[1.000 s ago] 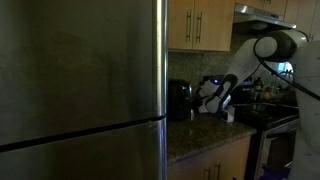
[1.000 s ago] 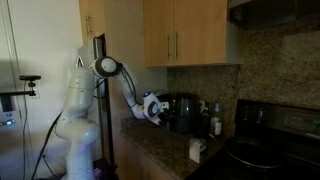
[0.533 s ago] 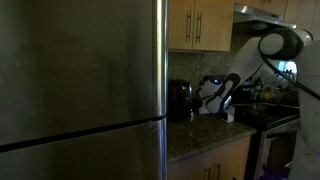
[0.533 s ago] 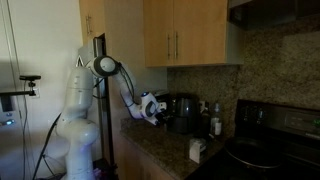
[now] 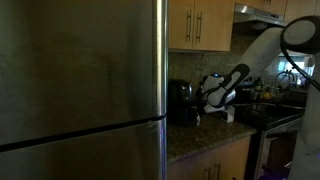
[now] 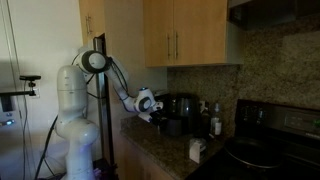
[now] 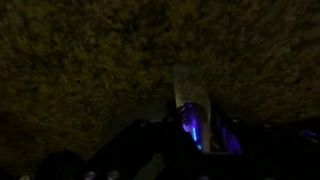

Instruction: Remove the coffee kettle from the coffee maker

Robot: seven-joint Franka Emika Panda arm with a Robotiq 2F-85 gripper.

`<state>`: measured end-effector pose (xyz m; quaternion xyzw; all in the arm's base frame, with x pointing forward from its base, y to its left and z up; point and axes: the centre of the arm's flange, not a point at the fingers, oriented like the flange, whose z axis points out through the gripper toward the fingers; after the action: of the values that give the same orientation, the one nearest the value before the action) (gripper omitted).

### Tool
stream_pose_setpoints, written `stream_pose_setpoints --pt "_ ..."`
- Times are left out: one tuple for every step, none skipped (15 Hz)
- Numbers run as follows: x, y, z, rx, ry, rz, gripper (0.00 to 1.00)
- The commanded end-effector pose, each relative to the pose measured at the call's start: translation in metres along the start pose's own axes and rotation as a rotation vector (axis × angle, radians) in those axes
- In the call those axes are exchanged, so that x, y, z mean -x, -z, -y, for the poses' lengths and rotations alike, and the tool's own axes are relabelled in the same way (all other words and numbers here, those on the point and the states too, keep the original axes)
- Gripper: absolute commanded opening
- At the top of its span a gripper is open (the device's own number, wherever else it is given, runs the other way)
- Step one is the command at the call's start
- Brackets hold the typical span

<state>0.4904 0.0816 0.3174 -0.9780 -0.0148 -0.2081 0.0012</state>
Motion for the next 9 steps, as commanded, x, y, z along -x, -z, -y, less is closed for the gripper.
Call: stream_pose_setpoints --pt "0.010 -0.021 -0.008 -0.031 0.004 0.061 0.06" --pt "0.012 -0.037 -0.006 -0.040 -0.028 0.048 0.49" --pt "0.013 -0.047 -0.007 -0.044 -0.039 0.024 0.50" --pt "0.015 -0.057 -0.007 -0.025 -0.057 -0.015 0.58" --pt "0.016 -0.058 -0.010 -0.004 -0.058 -0.041 0.65" --pt "0.017 -0.055 -0.015 0.014 -0.057 -0.080 0.75" --pt "0.018 -0.051 -0.020 0.025 -0.061 -0.091 0.81" --pt "0.019 -0.044 -0.026 0.032 -0.059 -0.096 0.90" --pt "0.023 -0.030 -0.032 0.041 -0.051 -0.098 0.97"
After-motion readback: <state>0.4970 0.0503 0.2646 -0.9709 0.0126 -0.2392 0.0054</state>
